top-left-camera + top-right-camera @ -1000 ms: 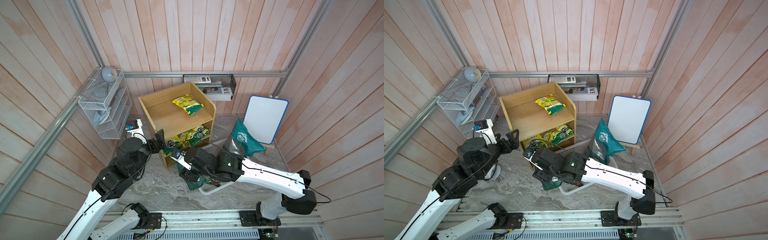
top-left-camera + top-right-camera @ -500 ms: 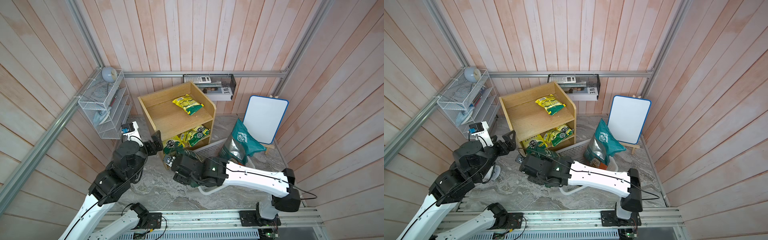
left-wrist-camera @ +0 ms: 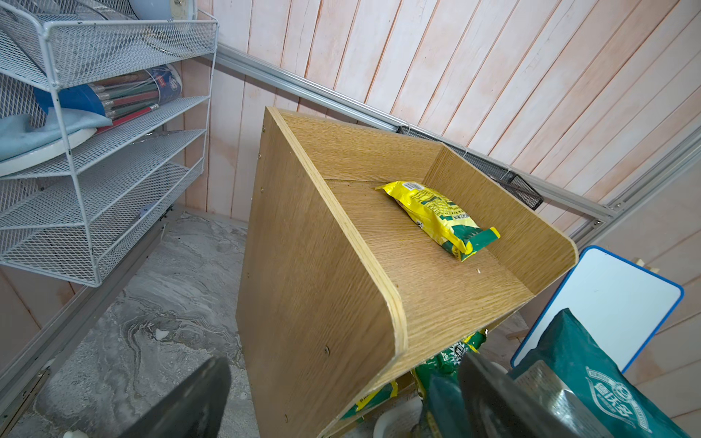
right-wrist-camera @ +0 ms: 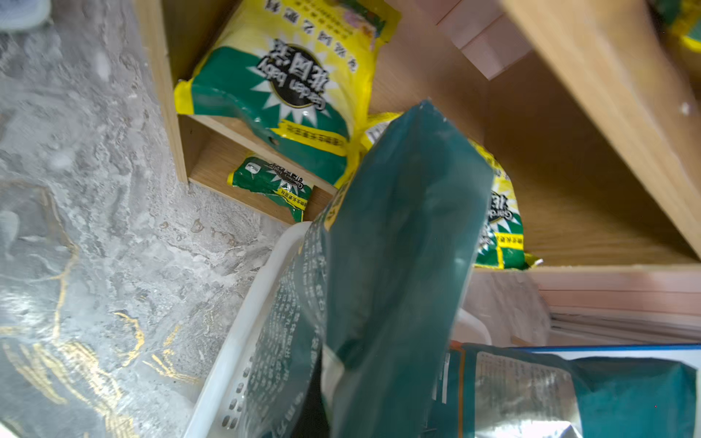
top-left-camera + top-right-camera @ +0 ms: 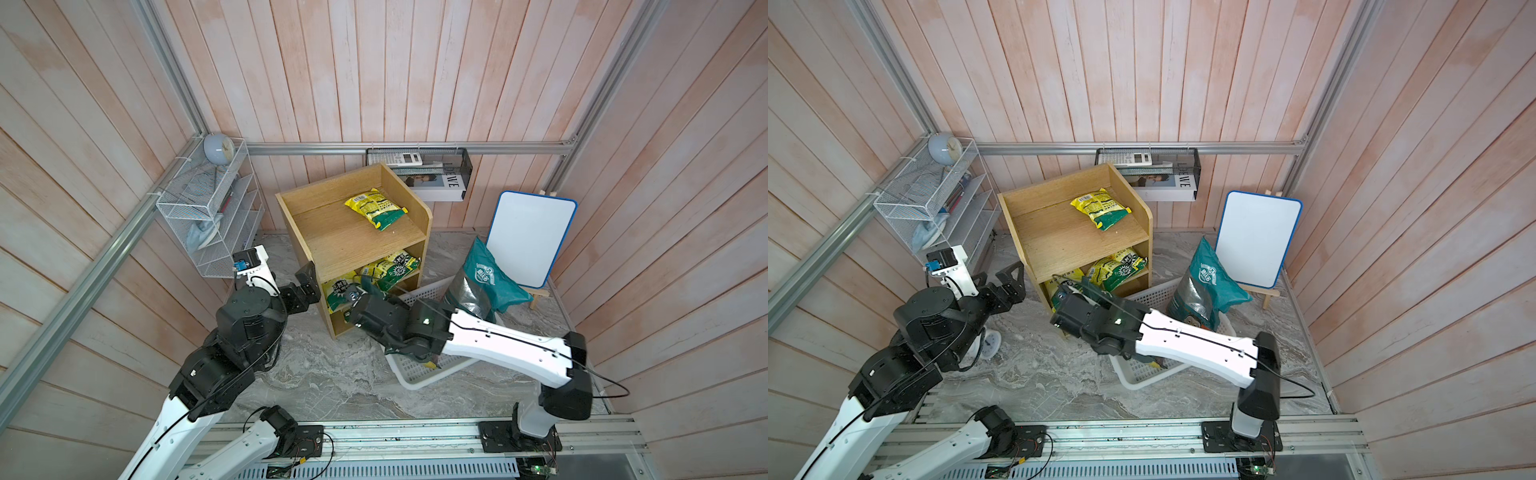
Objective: Take down the fertilizer bag from the shelf
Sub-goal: Adjust the fertilizer bag in the storage box.
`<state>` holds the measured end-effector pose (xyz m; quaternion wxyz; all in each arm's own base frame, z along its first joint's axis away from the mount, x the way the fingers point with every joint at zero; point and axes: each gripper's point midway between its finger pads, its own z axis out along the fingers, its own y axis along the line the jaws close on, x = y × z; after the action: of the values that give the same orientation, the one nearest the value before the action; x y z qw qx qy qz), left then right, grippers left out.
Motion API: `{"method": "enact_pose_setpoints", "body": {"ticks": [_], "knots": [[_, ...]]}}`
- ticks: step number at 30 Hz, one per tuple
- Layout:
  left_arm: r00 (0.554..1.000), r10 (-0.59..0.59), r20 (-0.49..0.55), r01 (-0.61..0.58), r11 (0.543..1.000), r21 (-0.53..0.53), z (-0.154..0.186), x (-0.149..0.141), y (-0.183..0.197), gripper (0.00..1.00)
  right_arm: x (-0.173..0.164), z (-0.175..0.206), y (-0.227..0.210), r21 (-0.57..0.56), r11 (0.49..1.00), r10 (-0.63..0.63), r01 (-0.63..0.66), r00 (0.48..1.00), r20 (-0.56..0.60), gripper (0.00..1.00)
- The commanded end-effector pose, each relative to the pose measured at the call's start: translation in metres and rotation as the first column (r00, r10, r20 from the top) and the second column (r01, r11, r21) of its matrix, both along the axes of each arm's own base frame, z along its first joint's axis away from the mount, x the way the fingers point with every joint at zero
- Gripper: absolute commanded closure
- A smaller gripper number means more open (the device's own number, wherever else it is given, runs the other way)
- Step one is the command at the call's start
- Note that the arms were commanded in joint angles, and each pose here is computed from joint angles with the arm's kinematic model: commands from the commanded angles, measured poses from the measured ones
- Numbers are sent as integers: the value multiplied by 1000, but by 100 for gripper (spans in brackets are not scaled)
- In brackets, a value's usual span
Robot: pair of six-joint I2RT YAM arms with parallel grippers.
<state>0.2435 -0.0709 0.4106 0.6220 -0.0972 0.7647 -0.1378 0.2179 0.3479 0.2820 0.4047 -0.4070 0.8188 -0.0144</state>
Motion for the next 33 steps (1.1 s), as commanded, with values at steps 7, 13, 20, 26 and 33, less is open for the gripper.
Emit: {"method": "enact_pose_setpoints", "body": {"ticks": [7,13,20,26,33], "knots": [[1000,-1,-2,1,1000,-14,-1,5,-4,0,43,81,-148,682,688,-236,246,966,-110,100],[1000,-15,-12,15,1000,-11,0,11,-11,0,60,13,-194,613,718,-267,330,944,-195,100],[1000,-8,-12,8,1000,-16,4,9,-8,0,74,-36,-207,564,742,-285,361,932,-222,100],[1000,-1,-5,1,1000,-4,6,7,-6,0,73,-19,-220,586,712,-342,387,920,-192,53],[1000,-26,-8,26,1000,6,8,11,-12,0,71,49,-236,605,725,-388,329,921,-35,31]]}}
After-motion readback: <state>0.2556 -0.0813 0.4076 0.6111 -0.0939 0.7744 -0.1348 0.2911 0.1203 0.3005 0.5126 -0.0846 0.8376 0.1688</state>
